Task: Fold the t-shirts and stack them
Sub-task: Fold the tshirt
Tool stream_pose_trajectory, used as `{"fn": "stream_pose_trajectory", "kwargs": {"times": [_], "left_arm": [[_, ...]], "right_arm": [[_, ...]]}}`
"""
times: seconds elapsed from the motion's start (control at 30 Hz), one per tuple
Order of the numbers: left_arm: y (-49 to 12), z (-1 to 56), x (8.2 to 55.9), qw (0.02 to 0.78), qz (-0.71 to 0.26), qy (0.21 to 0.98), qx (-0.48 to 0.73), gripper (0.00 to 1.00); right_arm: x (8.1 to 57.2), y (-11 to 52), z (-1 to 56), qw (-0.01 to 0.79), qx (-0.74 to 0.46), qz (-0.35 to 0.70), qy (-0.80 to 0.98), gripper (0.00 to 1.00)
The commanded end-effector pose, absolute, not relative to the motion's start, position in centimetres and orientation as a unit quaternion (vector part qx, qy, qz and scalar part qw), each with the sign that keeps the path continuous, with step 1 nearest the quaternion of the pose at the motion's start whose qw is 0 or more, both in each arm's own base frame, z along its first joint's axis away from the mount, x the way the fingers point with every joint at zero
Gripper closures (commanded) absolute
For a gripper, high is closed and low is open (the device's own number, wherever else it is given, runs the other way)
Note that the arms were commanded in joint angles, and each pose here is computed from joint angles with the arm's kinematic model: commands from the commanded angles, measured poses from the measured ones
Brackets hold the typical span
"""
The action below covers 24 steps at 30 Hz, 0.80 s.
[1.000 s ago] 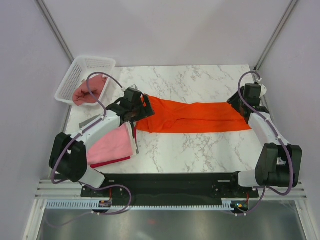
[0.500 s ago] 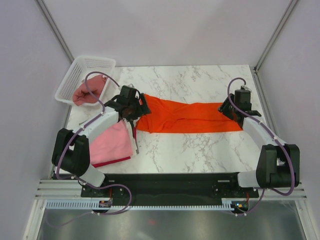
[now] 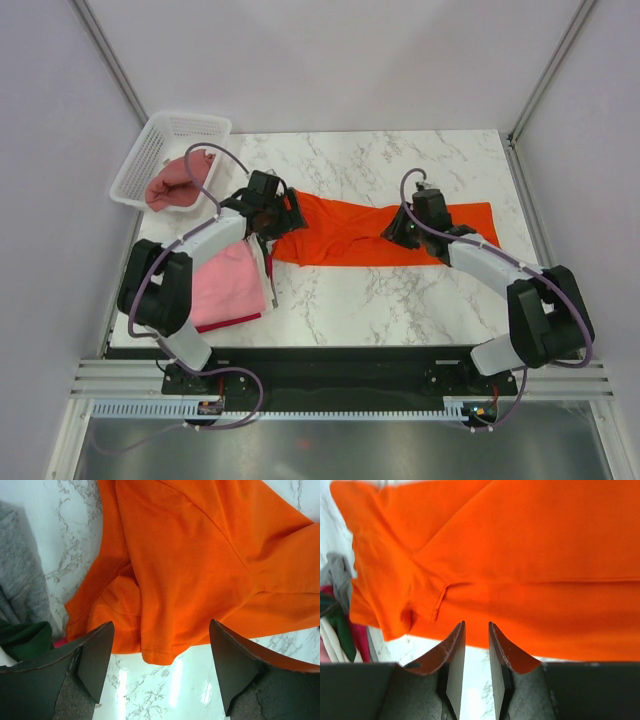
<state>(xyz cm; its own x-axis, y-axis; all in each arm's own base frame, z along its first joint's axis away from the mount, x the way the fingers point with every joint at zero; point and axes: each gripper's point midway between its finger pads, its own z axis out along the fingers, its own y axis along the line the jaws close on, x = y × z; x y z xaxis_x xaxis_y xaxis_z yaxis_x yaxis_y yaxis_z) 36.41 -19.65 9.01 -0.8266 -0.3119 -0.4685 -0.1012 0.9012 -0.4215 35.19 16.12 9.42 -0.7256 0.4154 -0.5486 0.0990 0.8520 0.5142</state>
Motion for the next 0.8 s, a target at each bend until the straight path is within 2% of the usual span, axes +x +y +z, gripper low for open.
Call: {"fn": "stream_pose_trajectory", "kwargs": {"times": [0.0, 0.17, 0.33, 0.6, 0.77], "left_arm": [[-20.7, 10.8, 39.1, 0.303, -0.212, 0.925, -0.087, 0.17], [-21.0, 9.3, 39.5, 0.287, -0.208, 0.931, -0.087, 0.19], [-21.2, 8.8, 39.4, 0.278, -0.21, 0.934, -0.084, 0.22], [-21.0, 8.8, 38.7, 0.281, -0.215, 0.931, -0.084, 0.23], [-21.2, 8.3, 38.4, 0.274, -0.22, 0.933, -0.079, 0.26]], "right_arm": [[35.7, 20.0, 10.2, 0.339, 0.144, 0.266, 0.891, 0.67], [34.4, 25.1, 9.7, 0.32, 0.135, 0.304, 0.887, 0.64], [34.3, 27.4, 8.8, 0.314, 0.137, 0.296, 0.892, 0.64], [35.4, 29.8, 7.0, 0.306, 0.146, 0.273, 0.9, 0.65], [35.3, 29.2, 5.0, 0.298, 0.163, 0.237, 0.91, 0.64]]}}
